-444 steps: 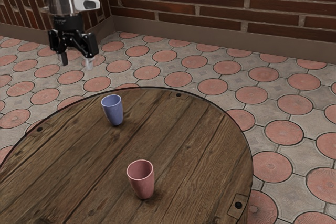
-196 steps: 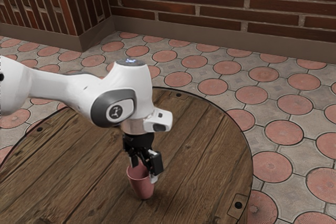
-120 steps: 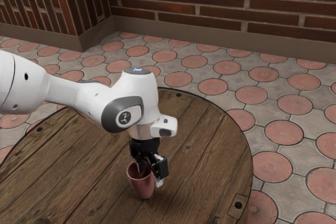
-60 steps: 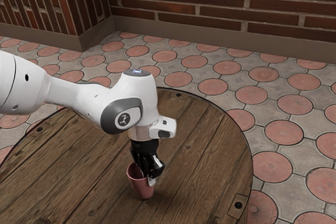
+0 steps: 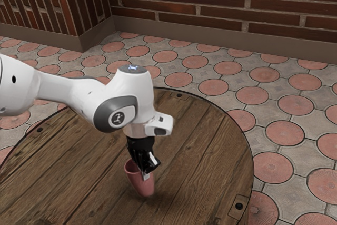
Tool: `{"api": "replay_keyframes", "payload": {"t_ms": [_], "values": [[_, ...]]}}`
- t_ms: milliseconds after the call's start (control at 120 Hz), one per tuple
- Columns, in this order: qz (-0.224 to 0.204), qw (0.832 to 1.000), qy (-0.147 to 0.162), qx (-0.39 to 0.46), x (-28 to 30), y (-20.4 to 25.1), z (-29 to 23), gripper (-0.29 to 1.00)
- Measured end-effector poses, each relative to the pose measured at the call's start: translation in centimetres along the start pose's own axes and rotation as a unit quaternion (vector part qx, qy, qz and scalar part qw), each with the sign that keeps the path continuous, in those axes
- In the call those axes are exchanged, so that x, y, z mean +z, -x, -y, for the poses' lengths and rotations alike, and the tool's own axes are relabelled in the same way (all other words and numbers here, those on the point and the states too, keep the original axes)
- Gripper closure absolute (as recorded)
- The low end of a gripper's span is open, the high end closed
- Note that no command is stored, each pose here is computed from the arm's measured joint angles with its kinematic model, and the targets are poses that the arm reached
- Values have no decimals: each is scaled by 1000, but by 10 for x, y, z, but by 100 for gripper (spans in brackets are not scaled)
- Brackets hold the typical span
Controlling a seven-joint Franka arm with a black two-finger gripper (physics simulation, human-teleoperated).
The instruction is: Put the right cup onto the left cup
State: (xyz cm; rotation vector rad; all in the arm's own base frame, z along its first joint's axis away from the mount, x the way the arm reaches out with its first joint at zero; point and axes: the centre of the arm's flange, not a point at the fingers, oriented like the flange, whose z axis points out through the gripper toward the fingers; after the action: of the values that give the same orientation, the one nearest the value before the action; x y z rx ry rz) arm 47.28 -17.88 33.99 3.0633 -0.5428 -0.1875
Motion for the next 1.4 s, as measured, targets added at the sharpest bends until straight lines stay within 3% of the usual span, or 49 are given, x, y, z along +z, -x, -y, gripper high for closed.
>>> {"api": "replay_keyframes", "payload": {"t_ms": [242, 975, 1400], "values": [[-22, 1000, -16, -12, -43, 9, 11, 78], [-39, 984, -42, -168, -164, -7, 241, 79], [-45, 984, -61, -159, -180, -49, 301, 79]]}}
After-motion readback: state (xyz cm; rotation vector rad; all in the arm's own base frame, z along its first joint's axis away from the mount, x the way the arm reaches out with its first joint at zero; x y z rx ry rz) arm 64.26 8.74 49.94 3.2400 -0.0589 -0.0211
